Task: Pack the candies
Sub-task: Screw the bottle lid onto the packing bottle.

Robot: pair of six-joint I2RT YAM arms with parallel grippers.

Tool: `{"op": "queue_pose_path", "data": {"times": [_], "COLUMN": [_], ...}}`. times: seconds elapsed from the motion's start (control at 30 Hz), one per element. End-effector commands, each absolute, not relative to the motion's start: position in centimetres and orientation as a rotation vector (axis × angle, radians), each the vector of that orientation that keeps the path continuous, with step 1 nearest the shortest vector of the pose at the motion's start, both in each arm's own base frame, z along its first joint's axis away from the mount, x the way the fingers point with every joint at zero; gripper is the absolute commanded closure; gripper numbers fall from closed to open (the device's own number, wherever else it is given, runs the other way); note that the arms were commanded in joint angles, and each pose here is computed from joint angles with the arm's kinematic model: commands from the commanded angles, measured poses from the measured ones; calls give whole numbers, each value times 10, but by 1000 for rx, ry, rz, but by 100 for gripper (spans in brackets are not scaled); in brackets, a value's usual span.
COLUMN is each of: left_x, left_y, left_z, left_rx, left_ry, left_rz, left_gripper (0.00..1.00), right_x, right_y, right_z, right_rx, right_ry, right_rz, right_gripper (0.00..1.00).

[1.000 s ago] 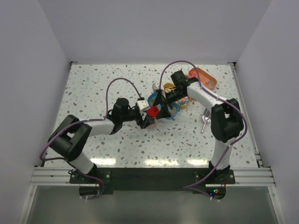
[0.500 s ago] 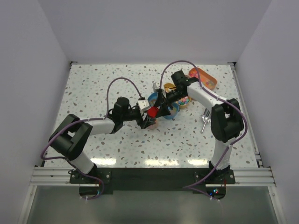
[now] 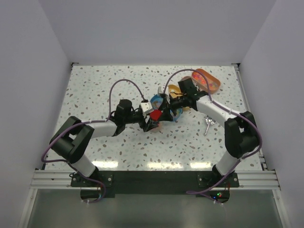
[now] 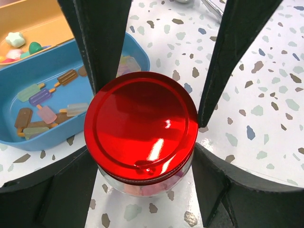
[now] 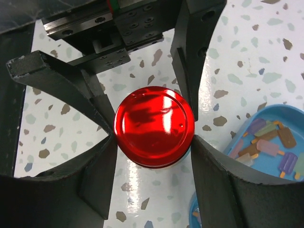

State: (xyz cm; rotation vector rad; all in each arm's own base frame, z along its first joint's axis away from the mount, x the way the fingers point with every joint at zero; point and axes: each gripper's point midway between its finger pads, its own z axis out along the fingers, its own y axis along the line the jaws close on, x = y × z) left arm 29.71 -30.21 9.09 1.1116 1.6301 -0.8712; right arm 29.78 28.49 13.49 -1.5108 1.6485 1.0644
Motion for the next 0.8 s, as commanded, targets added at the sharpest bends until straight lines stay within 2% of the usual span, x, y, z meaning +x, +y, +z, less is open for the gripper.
{"op": "queue_pose_path", "data": {"times": [0.0, 0.43, 0.6, 0.63, 0.73, 0.77], "left_x": [318, 321, 323, 325, 328, 333], "left_y": [-302, -299, -294, -292, -283, -277], "left_z": [110, 119, 119, 118, 114, 111], "left_rx": [1049, 1016, 998, 986, 953, 923], "left_ry": [1593, 1573, 1580, 1587, 1614, 1631], "left_rz": [-810, -784, -756, -738, -681, -637], "left_gripper": [87, 87, 87, 87, 86, 86], "right_x": [312, 281, 285, 287, 286, 284], "right_y": [287, 297, 296, 295, 288, 284], "right_z": [138, 98, 103, 107, 116, 117], "right_rx": [-1334, -1164, -1124, -1120, -1114, -1113], "right_ry": [1766, 1944, 1932, 1927, 1930, 1942], "right_rz": [956, 926, 902, 890, 880, 878], "right_gripper": [89, 91, 90, 88, 66, 51]}}
